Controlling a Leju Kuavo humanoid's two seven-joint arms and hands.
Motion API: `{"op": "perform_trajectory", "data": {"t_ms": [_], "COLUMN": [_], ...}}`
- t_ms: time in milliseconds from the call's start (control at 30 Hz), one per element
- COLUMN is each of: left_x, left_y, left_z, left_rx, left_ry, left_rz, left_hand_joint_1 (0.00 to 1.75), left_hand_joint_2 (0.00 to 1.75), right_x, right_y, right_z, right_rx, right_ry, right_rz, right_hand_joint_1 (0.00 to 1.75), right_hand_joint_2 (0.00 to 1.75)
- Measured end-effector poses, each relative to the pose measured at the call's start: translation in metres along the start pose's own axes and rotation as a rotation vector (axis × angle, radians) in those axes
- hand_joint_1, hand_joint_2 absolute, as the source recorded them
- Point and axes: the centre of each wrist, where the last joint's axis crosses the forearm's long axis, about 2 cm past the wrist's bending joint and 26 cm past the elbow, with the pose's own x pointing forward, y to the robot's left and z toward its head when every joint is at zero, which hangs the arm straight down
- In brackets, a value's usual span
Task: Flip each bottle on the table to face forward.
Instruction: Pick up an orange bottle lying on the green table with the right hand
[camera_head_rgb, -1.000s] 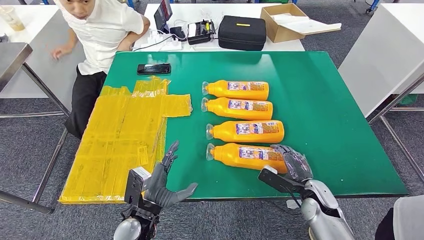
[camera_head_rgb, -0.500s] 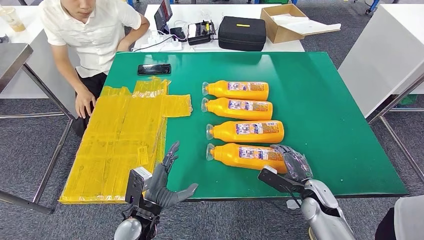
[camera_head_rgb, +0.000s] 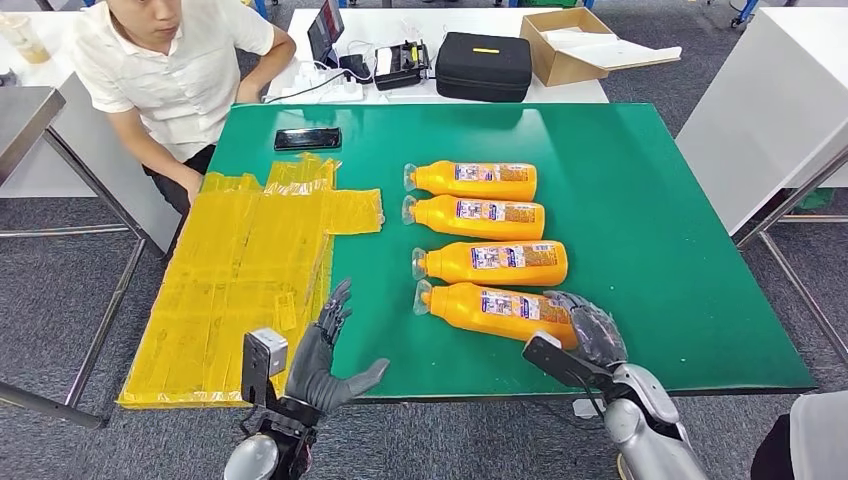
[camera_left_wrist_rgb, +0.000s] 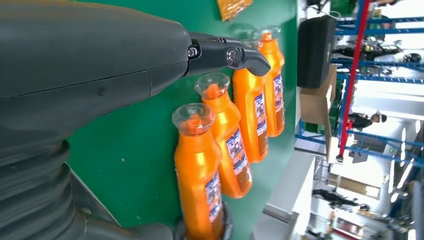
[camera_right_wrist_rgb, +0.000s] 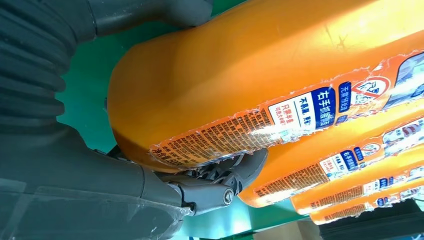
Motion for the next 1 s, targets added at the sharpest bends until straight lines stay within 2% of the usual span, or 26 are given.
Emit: {"op": "perform_trajectory", "data": {"t_ms": [167,267,533,800,1000], "left_x": [-0.001,-0.001,-0.002,-0.019,-0.023], "left_y": [-0.002,-0.003,-0.003,0.000,-0.003], "left_z": [0.001,0.002,0.004,0.024,0.028], "left_rx": [0.006,0.010,0.046,0.115,0.058], "left_ry": [-0.004,-0.020,-0.046,-0.011,-0.019], "left_rz": [0.165,0.220,0.275,0.365,0.382], "left_hand_joint_1": [0.00,0.00,0.00,0.00,0.00], "left_hand_joint_2": [1.75,1.75,1.75,1.75,1.75], "right_x": [0.013,0.021,0.029,0.033,0.040], "right_y": [0.004,0.003,0.000,-0.002,-0.001], "right_z": [0.003,0.003,0.006,0.008,0.009], "right_rx": [-0.048,-0.071,-0.128,-0.153,-0.171], "right_ry": [-0.132,-0.163,-0.195,-0.231,-0.272], "right_rz": [-0.185,-0.240,-0.290,-0.312,-0.358], "right_hand_joint_1": [1.75,1.75,1.75,1.75,1.75], "right_hand_joint_2": [1.75,1.75,1.75,1.75,1.75]}}
